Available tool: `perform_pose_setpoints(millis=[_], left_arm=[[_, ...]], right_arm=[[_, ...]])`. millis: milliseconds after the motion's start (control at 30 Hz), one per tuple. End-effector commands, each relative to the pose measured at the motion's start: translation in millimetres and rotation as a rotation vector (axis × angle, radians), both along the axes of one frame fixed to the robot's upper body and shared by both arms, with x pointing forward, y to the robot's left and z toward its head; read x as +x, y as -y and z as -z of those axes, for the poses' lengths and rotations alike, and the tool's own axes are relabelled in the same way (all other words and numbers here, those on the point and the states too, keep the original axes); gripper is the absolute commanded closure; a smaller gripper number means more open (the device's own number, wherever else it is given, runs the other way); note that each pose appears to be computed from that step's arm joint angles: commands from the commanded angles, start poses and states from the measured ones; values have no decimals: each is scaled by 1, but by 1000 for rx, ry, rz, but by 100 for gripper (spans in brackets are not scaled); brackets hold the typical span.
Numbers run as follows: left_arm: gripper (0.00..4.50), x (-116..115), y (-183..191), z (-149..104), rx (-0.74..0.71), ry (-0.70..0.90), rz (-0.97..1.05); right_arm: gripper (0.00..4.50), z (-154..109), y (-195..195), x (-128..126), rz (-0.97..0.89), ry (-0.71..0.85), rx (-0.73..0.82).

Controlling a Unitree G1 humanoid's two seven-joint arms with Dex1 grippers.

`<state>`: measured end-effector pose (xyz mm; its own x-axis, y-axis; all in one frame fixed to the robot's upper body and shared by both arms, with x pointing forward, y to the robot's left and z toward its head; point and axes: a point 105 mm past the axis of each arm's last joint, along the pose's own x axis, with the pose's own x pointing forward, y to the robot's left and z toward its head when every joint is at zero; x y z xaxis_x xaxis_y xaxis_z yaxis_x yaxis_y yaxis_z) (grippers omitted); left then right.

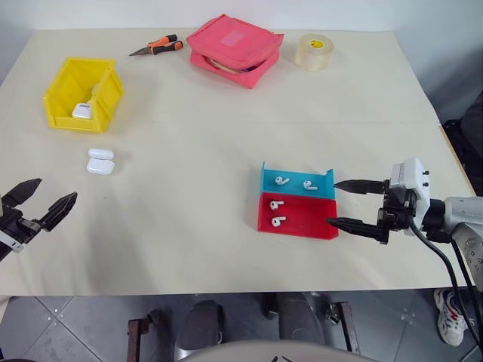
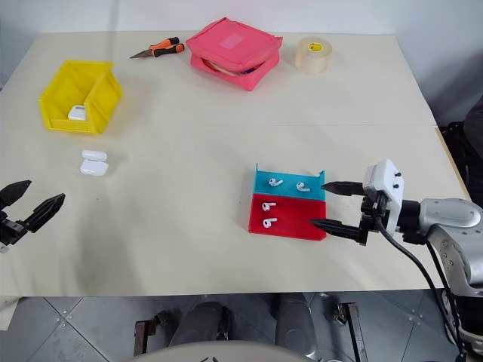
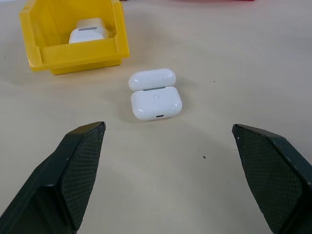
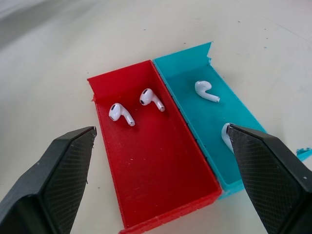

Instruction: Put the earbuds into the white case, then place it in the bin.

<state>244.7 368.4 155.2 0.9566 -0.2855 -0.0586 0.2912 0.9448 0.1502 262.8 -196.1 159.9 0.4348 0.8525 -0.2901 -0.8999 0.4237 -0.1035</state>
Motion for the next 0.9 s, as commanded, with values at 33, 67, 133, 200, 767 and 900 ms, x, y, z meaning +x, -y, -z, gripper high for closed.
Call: perform_pose_setpoints(millis=[33, 67, 133, 200, 767, 900], left_arm=[[6, -3, -1, -14, 22, 55, -13], [6, -2, -3, -14, 25, 49, -36], [6, 0, -5, -16, 14, 47, -63], [6, 0, -5, -17, 11, 44, -67], [6, -96, -15, 2, 16, -116, -252], [6, -116, -14, 6, -6, -152, -283]], right_arm=[[0, -5, -4, 1, -21, 29, 9], [0, -5, -4, 1, -20, 31, 10], [0, -6, -6, 3, -22, 36, 17], [0, -6, -7, 4, -28, 40, 21], [0, -32, -45, 43, -192, 122, 95], [0, -34, -51, 46, -234, 118, 104]])
